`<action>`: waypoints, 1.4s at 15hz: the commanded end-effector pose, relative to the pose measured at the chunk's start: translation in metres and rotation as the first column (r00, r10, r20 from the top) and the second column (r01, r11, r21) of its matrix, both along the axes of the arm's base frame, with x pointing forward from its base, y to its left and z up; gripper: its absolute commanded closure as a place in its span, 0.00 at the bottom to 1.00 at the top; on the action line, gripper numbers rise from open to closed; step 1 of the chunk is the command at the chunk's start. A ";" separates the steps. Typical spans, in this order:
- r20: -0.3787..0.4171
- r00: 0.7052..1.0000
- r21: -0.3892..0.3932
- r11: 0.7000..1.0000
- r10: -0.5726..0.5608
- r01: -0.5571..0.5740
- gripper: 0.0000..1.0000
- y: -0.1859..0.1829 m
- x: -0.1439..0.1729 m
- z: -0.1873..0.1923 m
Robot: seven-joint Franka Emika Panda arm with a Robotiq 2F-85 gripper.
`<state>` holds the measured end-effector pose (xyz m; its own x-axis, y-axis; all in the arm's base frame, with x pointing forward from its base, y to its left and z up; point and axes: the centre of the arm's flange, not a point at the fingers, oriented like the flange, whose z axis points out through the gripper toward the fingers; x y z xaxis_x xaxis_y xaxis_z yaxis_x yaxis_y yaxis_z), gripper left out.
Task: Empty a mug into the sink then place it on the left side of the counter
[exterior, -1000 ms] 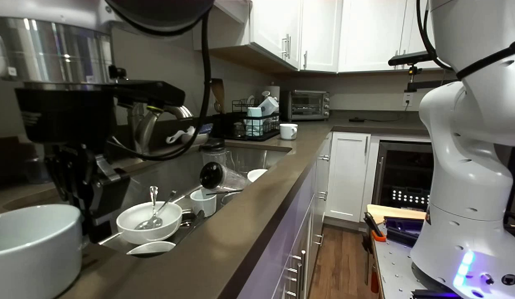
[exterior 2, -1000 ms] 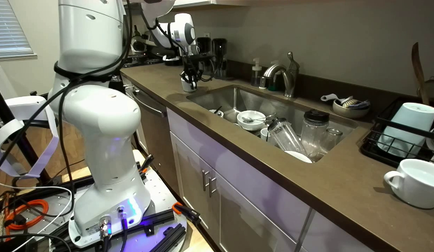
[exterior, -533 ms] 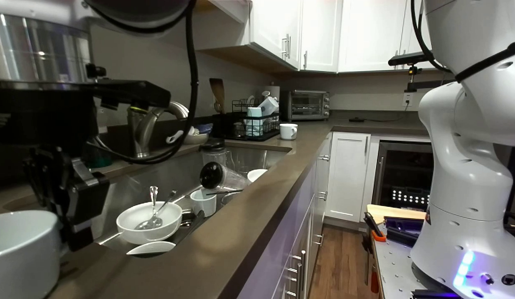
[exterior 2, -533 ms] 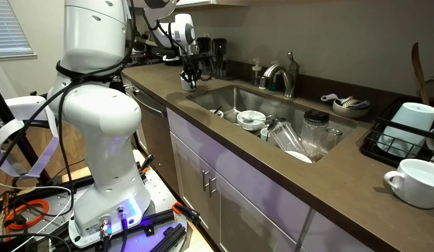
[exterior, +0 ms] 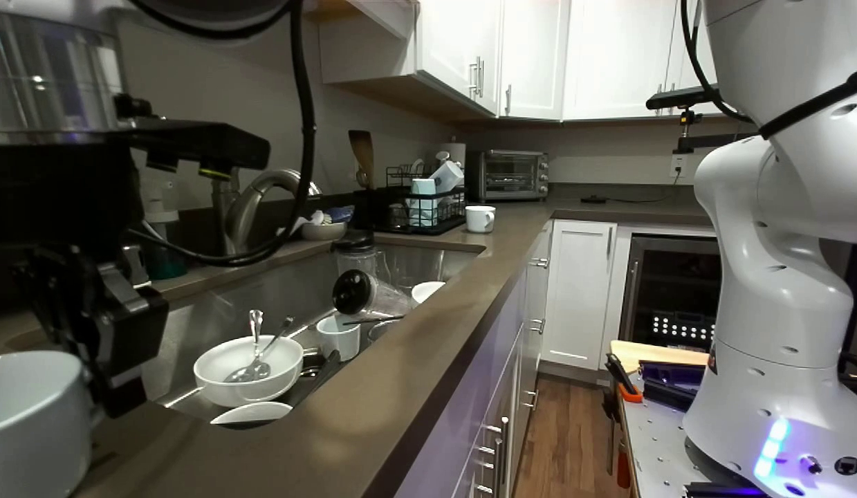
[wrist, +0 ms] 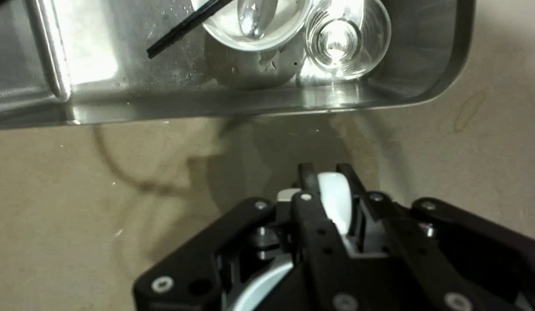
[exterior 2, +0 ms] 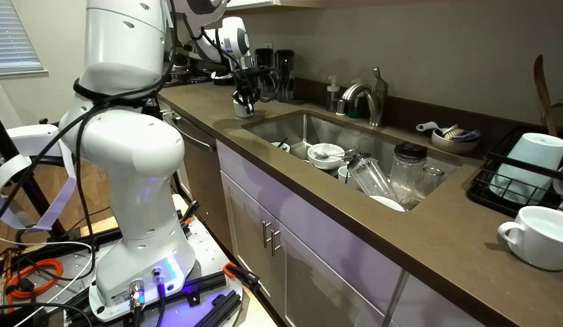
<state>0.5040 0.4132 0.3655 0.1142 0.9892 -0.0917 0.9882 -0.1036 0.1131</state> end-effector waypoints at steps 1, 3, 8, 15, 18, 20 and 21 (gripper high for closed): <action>0.013 1.000 -0.056 0.998 -0.015 0.016 0.86 0.012 0.000 -0.001; 0.015 1.000 -0.074 0.997 -0.020 0.021 0.58 0.014 -0.001 0.000; -0.010 0.999 -0.119 0.992 -0.036 0.035 0.27 0.011 -0.001 -0.001; 0.018 0.997 -0.155 0.985 -0.069 0.071 0.00 -0.014 0.017 0.013; 0.027 0.991 -0.155 0.979 -0.130 0.133 0.00 -0.049 0.033 0.028; 0.039 0.981 -0.147 0.970 -0.188 0.192 0.00 -0.082 0.042 0.042; 0.043 0.975 -0.142 0.965 -0.217 0.221 0.00 -0.098 0.047 0.048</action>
